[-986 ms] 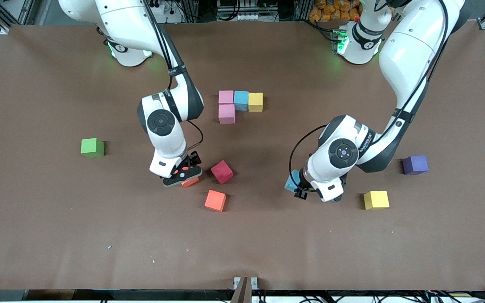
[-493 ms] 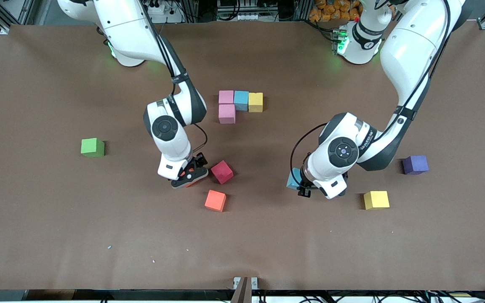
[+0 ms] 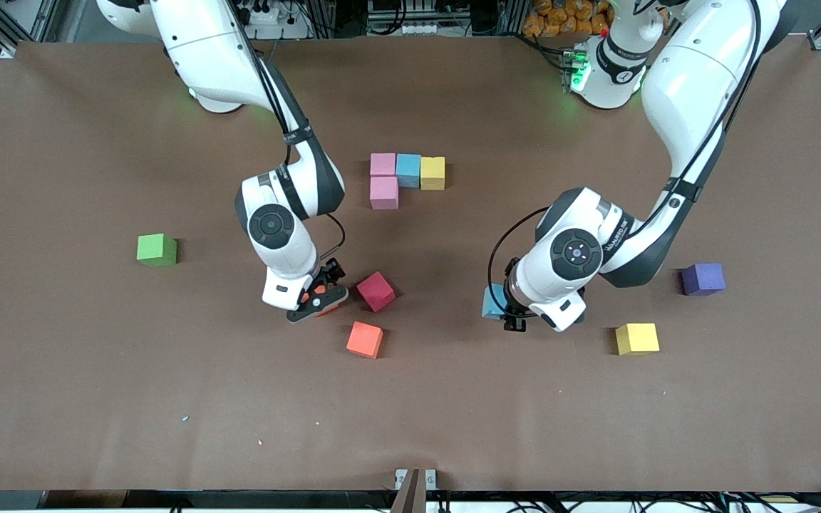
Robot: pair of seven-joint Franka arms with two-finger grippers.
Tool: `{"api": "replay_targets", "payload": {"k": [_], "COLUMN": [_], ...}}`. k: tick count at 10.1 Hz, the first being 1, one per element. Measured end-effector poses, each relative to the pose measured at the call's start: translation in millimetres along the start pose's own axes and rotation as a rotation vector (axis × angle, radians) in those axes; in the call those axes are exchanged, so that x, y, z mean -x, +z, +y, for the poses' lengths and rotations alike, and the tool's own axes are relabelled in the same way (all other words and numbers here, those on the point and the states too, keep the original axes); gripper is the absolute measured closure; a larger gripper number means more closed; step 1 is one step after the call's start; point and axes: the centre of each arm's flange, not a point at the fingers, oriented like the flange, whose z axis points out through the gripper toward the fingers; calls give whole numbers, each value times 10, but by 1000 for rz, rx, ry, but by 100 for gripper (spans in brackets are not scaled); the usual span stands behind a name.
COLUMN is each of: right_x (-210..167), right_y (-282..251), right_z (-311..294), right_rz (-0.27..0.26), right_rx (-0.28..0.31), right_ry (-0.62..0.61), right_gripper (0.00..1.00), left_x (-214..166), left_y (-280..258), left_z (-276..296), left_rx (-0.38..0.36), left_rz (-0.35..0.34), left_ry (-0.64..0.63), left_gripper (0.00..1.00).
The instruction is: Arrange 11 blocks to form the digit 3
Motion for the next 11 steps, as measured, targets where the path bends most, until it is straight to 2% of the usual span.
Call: {"api": "replay_targets", "payload": {"k": [7, 11], "right_x": [1, -21], "right_y": [136, 198], "right_z": [153, 125], "right_rz": [-17, -8], "right_rx": [4, -5], "right_ry": [24, 32], "right_gripper": [0, 1], "left_x": [170, 243], "left_y": [20, 114], "left_z": [-85, -183], "left_rx": [-4, -24], "left_rz": [1, 14], "left_ry": [-103, -167], "left_gripper": [40, 40]}}
